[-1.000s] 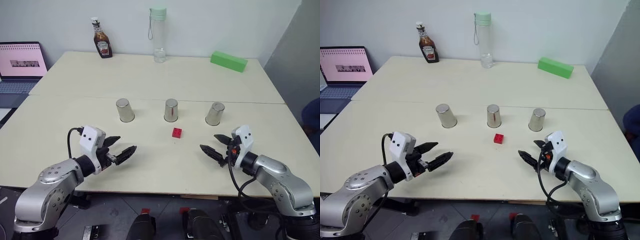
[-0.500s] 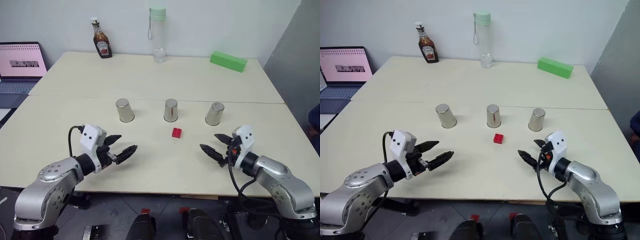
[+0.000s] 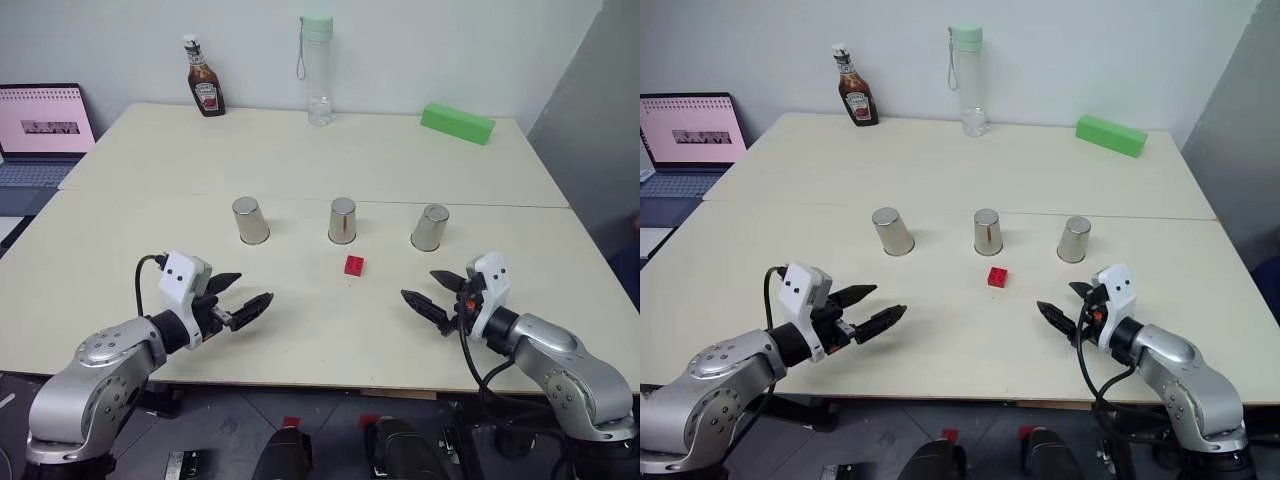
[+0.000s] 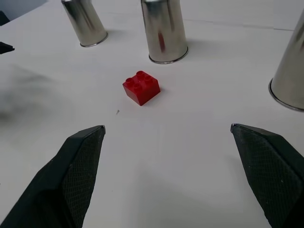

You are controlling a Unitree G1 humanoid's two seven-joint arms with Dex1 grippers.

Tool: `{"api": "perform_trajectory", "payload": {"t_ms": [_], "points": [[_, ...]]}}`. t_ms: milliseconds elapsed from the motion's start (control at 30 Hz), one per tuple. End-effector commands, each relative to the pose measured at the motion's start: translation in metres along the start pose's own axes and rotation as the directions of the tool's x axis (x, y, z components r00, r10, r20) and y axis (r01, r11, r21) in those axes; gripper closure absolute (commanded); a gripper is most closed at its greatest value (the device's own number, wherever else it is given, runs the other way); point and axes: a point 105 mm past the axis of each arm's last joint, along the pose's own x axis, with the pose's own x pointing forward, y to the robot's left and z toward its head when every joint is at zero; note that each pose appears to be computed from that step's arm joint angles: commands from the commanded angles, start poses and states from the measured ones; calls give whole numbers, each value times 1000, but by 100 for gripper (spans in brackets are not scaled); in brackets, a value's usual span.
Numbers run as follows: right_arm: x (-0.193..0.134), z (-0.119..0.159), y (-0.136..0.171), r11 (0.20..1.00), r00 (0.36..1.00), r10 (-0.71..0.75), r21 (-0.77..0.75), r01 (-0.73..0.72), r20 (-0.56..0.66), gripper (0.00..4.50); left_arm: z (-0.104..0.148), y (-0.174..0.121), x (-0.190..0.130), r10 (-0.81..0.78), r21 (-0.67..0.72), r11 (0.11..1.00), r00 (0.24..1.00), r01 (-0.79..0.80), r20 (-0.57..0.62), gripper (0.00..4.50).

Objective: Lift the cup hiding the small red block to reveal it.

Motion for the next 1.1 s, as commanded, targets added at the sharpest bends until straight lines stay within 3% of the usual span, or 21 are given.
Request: {"api": "perform_trajectory", "payload": {"t_ms": [33,733,1100], "points": [[-4,9,1,1000,1000,-1,-25,1,31,0,7,3,-4,7,30,1000,1000,-8,21,2],[-2,23,4,1000,998,-6,-22,7,63,0,7,7,-4,-5,58,998,1000,5,6,2],[-4,18,1,1000,998,-22,-15,23,57,0,8,12,-3,14,70,997,1000,-14,2,2]]}}
